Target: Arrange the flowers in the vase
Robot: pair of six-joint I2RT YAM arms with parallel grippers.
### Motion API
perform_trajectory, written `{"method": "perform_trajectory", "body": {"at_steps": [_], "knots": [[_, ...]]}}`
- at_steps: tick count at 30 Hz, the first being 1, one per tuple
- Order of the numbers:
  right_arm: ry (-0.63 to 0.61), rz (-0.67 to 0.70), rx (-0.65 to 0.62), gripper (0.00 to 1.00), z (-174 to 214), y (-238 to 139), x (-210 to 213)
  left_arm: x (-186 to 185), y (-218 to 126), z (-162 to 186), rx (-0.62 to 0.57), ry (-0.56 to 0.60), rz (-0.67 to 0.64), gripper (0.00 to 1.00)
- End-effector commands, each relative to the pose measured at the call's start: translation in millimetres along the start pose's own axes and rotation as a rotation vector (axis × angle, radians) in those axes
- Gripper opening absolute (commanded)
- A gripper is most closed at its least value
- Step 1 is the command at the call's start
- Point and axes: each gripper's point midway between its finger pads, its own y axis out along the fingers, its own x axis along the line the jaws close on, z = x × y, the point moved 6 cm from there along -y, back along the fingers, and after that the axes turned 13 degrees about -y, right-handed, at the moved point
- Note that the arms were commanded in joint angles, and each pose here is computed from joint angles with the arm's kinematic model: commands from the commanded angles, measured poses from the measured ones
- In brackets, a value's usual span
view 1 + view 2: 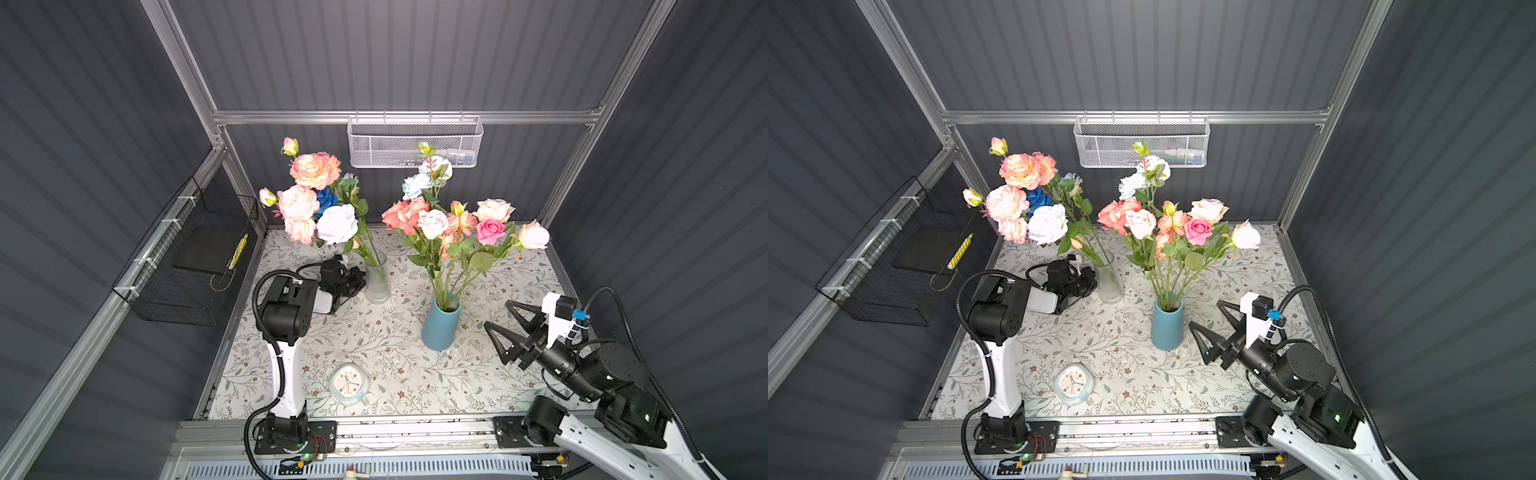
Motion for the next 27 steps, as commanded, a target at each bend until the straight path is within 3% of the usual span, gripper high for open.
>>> {"method": "perform_trajectory", "body": {"at_steps": [1,5,9,17,19,24,27], "knots": [[0.012,0.01,-0.034,0.99,-9.4,-6.0,-1.2,10.6,1.6,5.0,0.002,-0.006,-0.053,0.0],[0.015,0.01,-0.039,0.99,-10.4,-7.9,-1.4,7.9,-13.8,5.3,-0.049,-0.001,-0.083,0.02],[0.019,0.009,-0.048,0.99,-12.0,-9.9,-1.4,1.4,-36.0,7.9,-0.093,0.014,-0.121,0.35],[0.023,0.024,-0.071,0.99,-12.2,-15.0,-3.6,6.5,-89.2,23.6,-0.168,0.02,-0.221,0.6],[0.022,0.027,-0.075,0.99,-12.0,-17.1,-4.2,11.7,-106.2,29.3,-0.181,0.01,-0.253,0.99],[0.02,0.032,-0.085,0.99,-12.4,-22.0,-5.1,9.4,-153.3,47.1,-0.224,0.055,-0.349,1.0],[0.021,0.039,-0.098,0.99,-12.4,-25.2,-6.3,-3.3,-186.4,51.9,-0.275,0.151,-0.429,1.0]]}}
